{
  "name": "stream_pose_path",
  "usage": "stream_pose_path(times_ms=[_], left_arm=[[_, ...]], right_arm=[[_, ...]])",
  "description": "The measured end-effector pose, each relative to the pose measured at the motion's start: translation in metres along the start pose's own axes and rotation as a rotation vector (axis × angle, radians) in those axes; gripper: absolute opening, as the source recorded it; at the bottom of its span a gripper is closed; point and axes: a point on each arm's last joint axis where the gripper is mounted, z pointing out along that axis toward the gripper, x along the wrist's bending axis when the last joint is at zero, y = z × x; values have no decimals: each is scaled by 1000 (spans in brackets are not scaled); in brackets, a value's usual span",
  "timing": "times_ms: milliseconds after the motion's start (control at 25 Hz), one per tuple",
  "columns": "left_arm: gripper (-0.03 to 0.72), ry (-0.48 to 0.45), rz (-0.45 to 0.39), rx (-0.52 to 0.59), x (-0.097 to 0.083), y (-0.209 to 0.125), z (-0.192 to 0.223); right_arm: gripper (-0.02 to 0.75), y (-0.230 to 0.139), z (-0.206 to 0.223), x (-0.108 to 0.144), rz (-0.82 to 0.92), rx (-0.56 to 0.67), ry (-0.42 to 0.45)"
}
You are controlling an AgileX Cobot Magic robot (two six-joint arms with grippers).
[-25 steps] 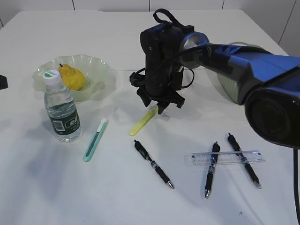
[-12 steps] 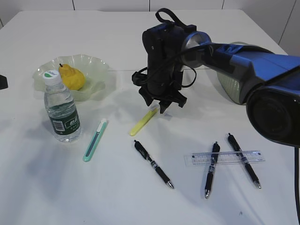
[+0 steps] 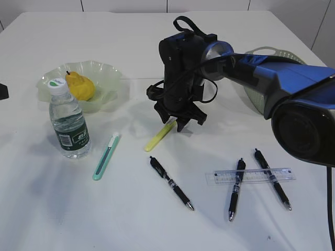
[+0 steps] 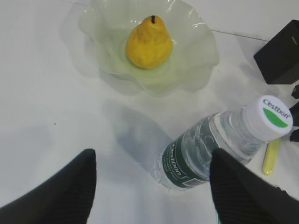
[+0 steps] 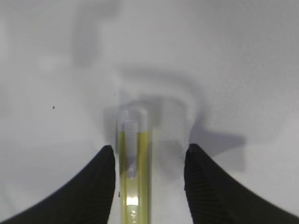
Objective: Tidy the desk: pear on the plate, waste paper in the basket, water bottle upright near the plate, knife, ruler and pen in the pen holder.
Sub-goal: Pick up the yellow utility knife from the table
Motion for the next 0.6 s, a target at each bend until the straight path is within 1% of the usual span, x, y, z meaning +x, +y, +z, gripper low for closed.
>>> stream_pose_path(times_ms=[240,480,600], left_arm=[[538,0,0,0,0,0,0],[538,0,0,0,0,0,0],[538,0,0,0,0,0,0]], right_arm=[[361,-2,3,0,-2,18,-3],[316,-2,4,-1,-5,24,-6],[271,-2,4,-1,-7,24,-6]])
